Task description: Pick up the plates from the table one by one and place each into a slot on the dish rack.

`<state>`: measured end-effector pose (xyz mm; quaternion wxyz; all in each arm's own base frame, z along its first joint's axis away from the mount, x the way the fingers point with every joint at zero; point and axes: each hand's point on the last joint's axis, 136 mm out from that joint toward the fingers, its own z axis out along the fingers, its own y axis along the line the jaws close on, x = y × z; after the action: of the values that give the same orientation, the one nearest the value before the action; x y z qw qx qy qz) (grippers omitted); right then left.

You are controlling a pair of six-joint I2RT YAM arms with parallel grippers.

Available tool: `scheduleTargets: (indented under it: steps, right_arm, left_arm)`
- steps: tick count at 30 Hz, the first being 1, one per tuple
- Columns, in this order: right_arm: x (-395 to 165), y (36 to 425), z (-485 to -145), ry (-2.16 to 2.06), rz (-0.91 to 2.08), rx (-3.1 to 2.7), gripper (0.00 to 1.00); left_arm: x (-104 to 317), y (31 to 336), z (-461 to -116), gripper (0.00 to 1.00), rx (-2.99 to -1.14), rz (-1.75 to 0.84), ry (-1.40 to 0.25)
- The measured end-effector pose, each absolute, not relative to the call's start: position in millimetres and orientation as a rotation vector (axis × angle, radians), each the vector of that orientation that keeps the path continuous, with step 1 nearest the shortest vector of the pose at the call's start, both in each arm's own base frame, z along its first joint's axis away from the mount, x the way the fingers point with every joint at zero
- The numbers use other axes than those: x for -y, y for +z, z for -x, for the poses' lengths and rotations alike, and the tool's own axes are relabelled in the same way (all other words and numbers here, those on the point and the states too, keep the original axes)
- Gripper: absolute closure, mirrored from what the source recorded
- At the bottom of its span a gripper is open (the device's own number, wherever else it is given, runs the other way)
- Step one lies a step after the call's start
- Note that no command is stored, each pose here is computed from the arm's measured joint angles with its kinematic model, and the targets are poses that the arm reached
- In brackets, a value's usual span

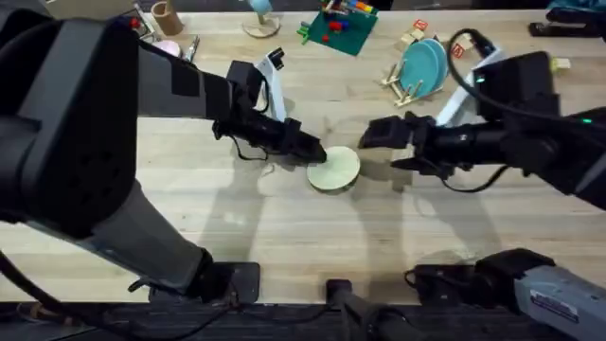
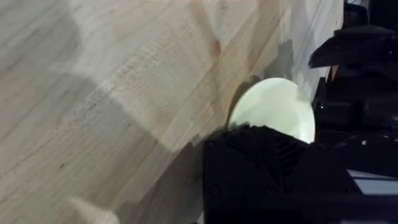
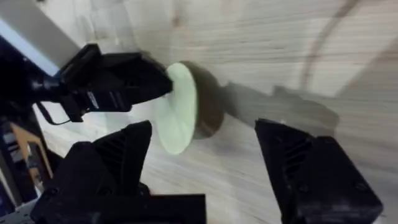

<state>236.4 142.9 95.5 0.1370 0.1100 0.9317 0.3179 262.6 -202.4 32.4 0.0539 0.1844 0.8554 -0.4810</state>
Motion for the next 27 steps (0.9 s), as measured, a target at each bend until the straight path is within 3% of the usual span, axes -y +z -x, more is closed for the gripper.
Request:
scheduleTargets:
  steps: [11,15,20,25,27]
  right_arm:
    - [-194,77,-239,1.022,-0.262,-2.748,0.008]
    - [-205,69,-235,1.037,-0.263,-2.780,0.070]
    - [-211,63,-232,1.042,-0.277,-2.806,0.278]
    - [-209,60,-230,1.032,-0.300,-2.817,0.737]
    - [-207,57,-227,1.023,-0.308,-2.831,0.822]
  left_arm:
    - [202,32,-263,0.962,-2.599,-0.560,-1.461]
    - [202,32,-263,0.962,-2.599,-0.560,-1.461]
    - [202,32,-263,0.962,-2.599,-0.560,-1.461]
    - [202,33,-263,0.961,-2.600,-0.555,-1.465]
    - [202,33,-262,0.962,-2.602,-0.553,-1.465]
